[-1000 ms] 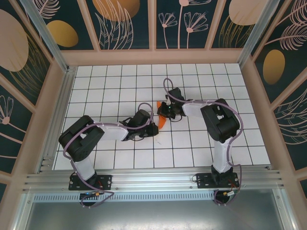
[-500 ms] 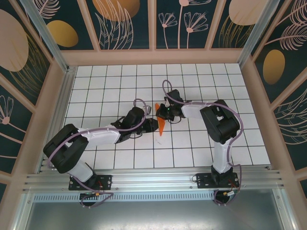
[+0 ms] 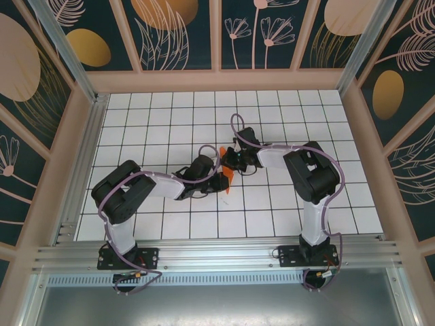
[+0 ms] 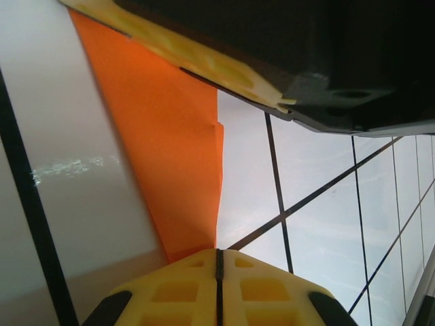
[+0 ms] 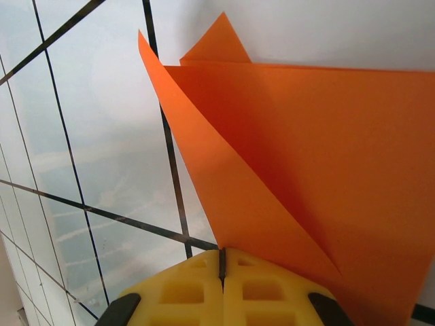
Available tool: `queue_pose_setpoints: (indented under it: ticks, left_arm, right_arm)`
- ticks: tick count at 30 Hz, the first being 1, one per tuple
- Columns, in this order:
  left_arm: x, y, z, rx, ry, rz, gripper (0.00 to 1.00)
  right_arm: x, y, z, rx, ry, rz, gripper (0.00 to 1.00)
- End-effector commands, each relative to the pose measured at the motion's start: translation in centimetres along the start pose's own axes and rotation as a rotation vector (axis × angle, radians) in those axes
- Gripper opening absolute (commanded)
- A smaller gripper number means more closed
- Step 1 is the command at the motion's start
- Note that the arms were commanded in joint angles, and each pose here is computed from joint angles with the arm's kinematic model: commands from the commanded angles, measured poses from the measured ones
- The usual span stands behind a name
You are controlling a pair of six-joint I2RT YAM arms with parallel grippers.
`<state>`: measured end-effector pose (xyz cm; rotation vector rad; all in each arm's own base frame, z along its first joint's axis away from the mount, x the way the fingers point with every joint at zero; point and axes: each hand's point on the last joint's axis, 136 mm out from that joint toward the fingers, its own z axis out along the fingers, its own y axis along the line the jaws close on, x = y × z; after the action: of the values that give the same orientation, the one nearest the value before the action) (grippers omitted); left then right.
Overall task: Fold a paper plane with a square sheet of paper (pick it up from the middle)
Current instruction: Fold the wing for the fifth time at the center of the table.
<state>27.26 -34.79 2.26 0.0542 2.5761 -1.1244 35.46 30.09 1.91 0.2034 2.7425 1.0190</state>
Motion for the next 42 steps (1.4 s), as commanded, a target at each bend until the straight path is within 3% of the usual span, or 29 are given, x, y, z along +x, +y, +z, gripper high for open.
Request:
queue_pose_setpoints:
  ticks: [1, 19, 28, 35, 42]
  left_arm:
    - [1.0, 0.5, 0.3, -0.010, 0.046, -0.004, 0.08]
    - [6.6, 0.8, 0.0, -0.043, 0.197, 0.056, 0.06]
    - [7.5, 0.8, -1.3, -0.054, 0.199, 0.071, 0.06]
    - [3.2, -2.1, -4.5, -0.013, 0.015, 0.070, 0.07]
    - [-0.4, -3.0, -5.7, 0.042, -0.133, -0.020, 0.10]
  right_arm:
    - [2.2, -2.0, 0.2, 0.059, 0.066, 0.053, 0.00]
    - [2.6, -3.8, 1.2, 0.106, 0.085, 0.124, 0.00]
    - [2.7, -4.1, 1.5, 0.113, 0.090, 0.137, 0.00]
    - [2.8, -4.1, 0.8, 0.124, 0.070, 0.193, 0.00]
    - [4.4, -5.6, -0.1, 0.127, 0.045, 0.410, 0.00]
